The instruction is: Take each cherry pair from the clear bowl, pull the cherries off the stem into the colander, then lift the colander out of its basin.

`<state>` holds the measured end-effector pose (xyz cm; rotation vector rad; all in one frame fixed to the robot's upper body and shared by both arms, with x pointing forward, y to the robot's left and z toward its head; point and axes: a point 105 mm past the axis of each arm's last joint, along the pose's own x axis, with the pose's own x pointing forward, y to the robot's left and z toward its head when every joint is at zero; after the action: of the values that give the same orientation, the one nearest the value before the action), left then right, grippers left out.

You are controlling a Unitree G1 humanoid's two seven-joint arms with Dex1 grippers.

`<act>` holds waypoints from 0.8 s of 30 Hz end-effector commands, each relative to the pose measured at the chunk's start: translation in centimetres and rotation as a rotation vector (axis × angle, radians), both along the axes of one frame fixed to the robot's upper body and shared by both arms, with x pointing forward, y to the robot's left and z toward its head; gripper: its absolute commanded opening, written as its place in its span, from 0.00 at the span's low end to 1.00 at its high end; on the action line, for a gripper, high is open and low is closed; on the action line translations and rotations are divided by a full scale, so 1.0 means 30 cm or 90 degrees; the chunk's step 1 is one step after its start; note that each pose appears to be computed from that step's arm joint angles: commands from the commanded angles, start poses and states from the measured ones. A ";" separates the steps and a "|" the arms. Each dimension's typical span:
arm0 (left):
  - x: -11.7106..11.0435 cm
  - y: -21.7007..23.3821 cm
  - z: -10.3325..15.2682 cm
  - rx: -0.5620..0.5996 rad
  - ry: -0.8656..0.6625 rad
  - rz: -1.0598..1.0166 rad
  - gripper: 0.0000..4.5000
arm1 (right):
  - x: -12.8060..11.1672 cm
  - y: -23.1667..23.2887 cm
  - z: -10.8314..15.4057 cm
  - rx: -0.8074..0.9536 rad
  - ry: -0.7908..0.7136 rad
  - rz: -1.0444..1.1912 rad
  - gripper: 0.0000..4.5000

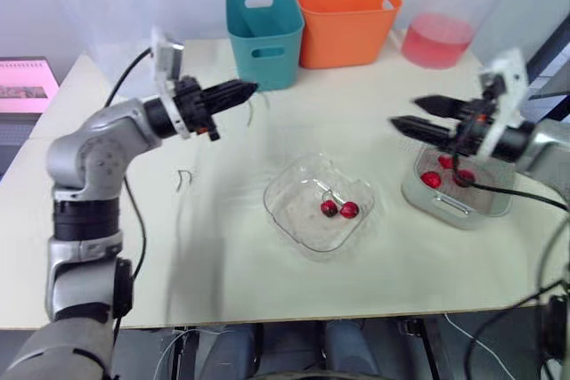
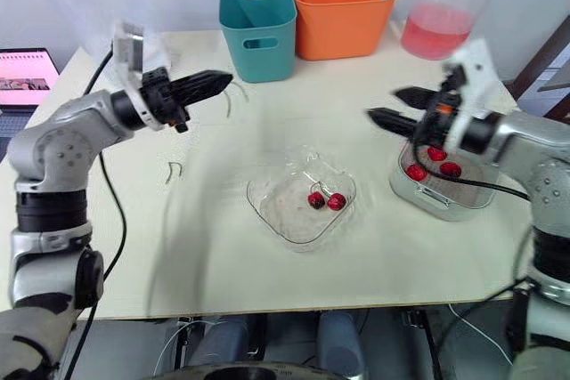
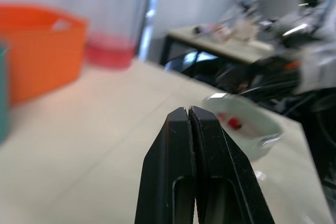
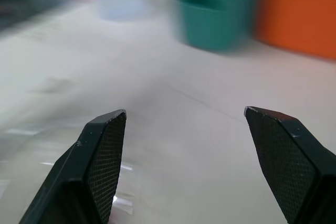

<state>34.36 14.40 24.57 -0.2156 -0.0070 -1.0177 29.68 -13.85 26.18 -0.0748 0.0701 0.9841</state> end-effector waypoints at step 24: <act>0.007 0.252 -0.278 0.050 0.183 0.166 0.19 | -0.088 0.331 -0.121 -0.108 0.009 0.201 0.86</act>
<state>34.56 21.45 14.08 -0.3149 0.3332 -0.7049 27.39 -3.69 21.33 -0.2454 0.2061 1.2894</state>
